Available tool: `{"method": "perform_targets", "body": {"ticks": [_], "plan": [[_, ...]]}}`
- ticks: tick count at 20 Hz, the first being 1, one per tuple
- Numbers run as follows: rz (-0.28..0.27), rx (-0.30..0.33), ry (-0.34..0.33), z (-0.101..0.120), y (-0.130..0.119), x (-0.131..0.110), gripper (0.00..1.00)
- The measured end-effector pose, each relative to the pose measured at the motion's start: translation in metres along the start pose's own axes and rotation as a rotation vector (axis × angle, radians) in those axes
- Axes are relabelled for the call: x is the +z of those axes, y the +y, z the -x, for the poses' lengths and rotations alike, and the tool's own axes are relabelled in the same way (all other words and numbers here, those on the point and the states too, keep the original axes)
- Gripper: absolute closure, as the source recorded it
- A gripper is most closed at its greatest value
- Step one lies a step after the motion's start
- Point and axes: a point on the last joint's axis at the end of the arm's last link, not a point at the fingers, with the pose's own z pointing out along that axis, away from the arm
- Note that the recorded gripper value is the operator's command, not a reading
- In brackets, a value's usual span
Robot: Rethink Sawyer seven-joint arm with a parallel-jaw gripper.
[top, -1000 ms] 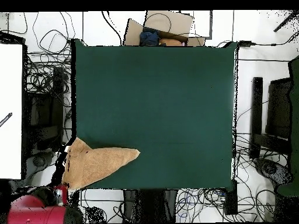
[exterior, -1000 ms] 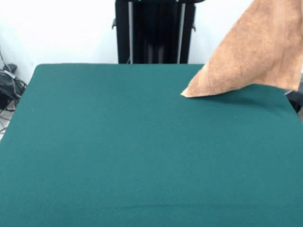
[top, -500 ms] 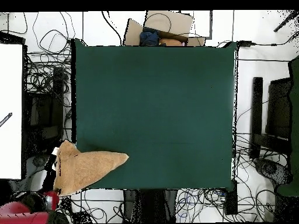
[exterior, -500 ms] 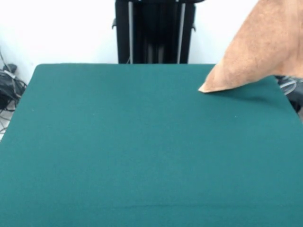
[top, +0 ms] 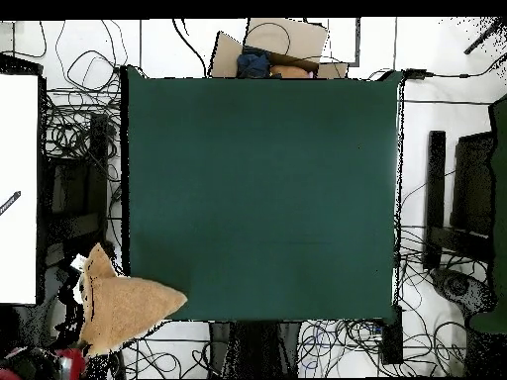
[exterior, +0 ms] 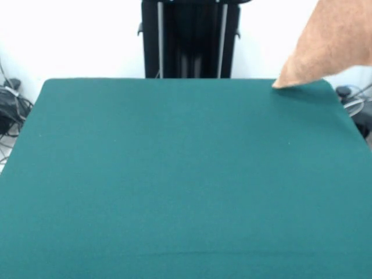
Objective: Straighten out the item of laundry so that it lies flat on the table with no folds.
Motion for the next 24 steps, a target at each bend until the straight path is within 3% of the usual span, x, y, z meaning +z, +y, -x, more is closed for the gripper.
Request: {"method": "perform_targets", "body": {"ticks": [5,15,24], "plan": [[0.016,0.018,-0.011,0.003,-0.006,-0.014,1.0],[0.029,0.085,-0.05,0.025,-0.032,-0.014,1.0],[0.03,0.089,-0.059,0.028,-0.034,-0.015,1.0]]}}
